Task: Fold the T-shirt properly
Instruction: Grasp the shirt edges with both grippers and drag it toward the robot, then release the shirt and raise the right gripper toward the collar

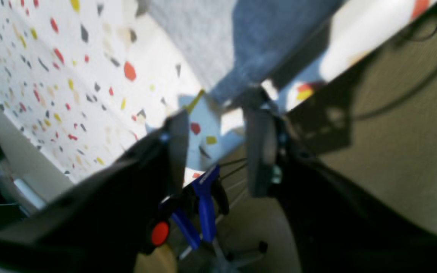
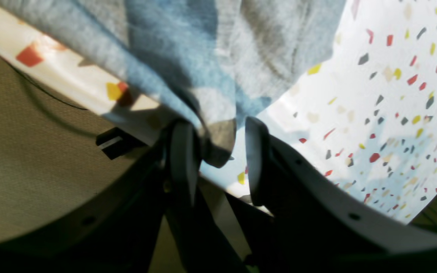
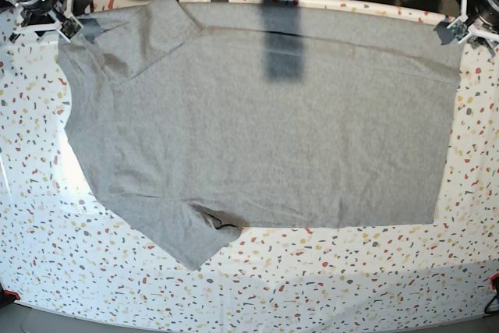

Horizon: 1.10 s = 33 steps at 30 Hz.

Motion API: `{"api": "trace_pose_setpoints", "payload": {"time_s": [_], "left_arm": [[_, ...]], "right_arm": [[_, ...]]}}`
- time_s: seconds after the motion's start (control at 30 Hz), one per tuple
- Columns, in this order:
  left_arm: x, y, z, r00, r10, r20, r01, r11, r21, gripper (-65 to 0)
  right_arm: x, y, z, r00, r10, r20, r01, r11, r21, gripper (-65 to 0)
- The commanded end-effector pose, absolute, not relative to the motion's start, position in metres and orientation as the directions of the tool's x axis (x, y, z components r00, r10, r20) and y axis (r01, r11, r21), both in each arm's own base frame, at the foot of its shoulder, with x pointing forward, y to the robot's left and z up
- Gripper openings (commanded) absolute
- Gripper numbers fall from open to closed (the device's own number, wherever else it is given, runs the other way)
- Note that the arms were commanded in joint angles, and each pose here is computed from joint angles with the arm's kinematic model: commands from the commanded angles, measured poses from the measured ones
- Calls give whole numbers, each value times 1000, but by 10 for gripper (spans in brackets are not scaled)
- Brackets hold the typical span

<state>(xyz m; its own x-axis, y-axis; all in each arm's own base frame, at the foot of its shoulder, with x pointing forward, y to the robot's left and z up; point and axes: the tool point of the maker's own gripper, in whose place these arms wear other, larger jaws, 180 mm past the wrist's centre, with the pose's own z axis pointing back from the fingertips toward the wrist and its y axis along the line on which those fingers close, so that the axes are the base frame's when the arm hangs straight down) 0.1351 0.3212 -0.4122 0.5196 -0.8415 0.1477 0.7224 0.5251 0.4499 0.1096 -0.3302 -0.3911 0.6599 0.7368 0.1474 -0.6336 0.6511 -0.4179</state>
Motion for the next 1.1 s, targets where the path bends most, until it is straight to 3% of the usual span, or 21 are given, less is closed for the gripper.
{"api": "trace_pose_setpoints", "payload": {"time_s": [0.0, 0.3, 0.53, 0.67, 0.77, 1.07], "left_arm": [[141, 329, -405, 519, -845, 131, 714, 512, 478, -388], [142, 338, -401, 526, -845, 92, 715, 498, 491, -390], [167, 362, -376, 540, -834, 113, 642, 495, 586, -390], [187, 347, -362, 523, -794, 310, 570, 596, 566, -390], [206, 331, -351, 507, -729, 460, 510, 684, 522, -390], [259, 300, -329, 473, -529, 705, 319, 848, 422, -390]], "right_arm": [[116, -334, -384, 647, 748, 149, -633, 635, -443, -433], [127, -321, -372, 618, 767, 171, -639, 617, -459, -433], [144, -325, -356, 600, 779, 180, -614, 593, -520, -433], [159, -331, -346, 593, 779, 204, -579, 589, -564, -433], [176, -328, -338, 603, 749, 273, -524, 631, -572, -433], [231, -329, -303, 578, 697, 426, -355, 684, -637, -433]]}}
